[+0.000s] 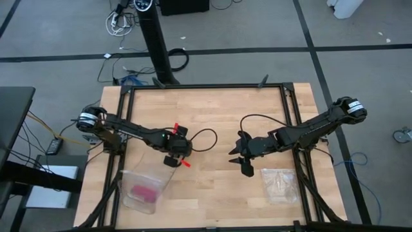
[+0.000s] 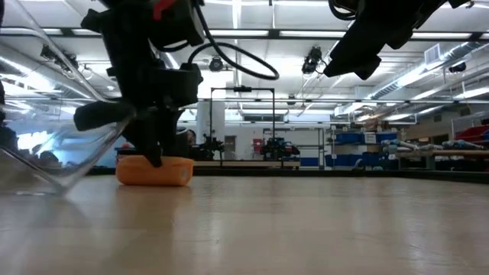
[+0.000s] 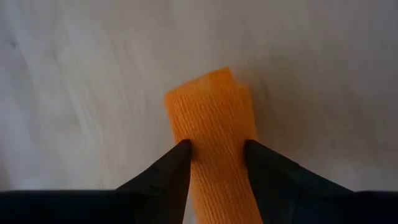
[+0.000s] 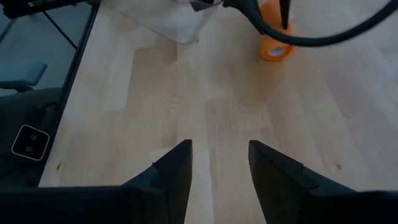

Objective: Roll bandage
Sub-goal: Adjust the orange bandage, then move the transparent bin to the top of the table

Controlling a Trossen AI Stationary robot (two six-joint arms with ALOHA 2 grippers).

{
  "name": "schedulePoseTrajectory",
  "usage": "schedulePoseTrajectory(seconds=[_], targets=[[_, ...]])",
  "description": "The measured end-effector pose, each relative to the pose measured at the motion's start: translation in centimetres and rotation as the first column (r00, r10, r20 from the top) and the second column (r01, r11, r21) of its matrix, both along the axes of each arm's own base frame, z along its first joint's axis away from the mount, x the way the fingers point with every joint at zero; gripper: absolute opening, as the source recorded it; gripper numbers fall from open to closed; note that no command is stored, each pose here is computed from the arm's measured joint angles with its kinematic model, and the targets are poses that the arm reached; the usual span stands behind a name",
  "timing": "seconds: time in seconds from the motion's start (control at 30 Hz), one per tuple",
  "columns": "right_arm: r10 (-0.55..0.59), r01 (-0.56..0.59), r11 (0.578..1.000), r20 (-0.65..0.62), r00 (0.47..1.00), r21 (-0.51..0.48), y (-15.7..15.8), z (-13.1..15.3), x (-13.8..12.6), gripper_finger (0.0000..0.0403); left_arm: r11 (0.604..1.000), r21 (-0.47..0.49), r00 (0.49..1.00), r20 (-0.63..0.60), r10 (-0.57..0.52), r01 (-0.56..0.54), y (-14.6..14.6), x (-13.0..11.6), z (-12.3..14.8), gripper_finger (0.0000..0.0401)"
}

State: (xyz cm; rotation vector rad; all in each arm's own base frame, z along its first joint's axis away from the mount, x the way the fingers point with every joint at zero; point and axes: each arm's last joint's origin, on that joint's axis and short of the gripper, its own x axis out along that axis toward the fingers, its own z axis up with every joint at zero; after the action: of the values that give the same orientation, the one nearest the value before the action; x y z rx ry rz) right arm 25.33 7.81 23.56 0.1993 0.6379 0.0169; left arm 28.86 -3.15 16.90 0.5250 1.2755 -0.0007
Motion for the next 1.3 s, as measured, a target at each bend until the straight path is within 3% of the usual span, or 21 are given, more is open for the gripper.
schedulePoseTrajectory(seconds=[0.23, 0.67, 0.83, 1.0, 1.3], targets=[[0.004, -0.004, 1.0, 0.017, 1.0, -0.003, 0.0, 0.1, 0.1, 0.016, 1.0, 0.029, 1.0, 0.021, 0.005, -0.005, -0.2, 0.6, 1.1, 0.0159], [0.009, -0.008, 1.0, 0.024, 1.0, -0.008, 0.0, 0.2, 0.1, 0.0161, 0.994, 0.105, 0.998, 0.063, 0.024, -0.031, -0.4, 2.3, 7.1, 0.0159], [0.015, -0.015, 1.0, 0.024, 1.0, -0.013, 0.1, 0.2, 0.1, 0.0162, 0.999, -0.033, 1.0, -0.006, 0.004, -0.004, -0.6, 1.4, 8.4, 0.0159], [0.023, -0.023, 1.0, 0.031, 0.999, -0.012, 0.3, 0.2, 0.1, 0.0161, 0.996, -0.084, 0.993, -0.118, 0.029, -0.039, -0.7, -0.3, 8.8, 0.0159], [0.027, -0.027, 0.999, 0.031, 0.999, -0.019, 0.3, 0.2, 0.1, 0.0161, 0.951, -0.308, 0.998, -0.064, 0.015, -0.034, -1.3, -2.7, 11.7, 0.0159]])
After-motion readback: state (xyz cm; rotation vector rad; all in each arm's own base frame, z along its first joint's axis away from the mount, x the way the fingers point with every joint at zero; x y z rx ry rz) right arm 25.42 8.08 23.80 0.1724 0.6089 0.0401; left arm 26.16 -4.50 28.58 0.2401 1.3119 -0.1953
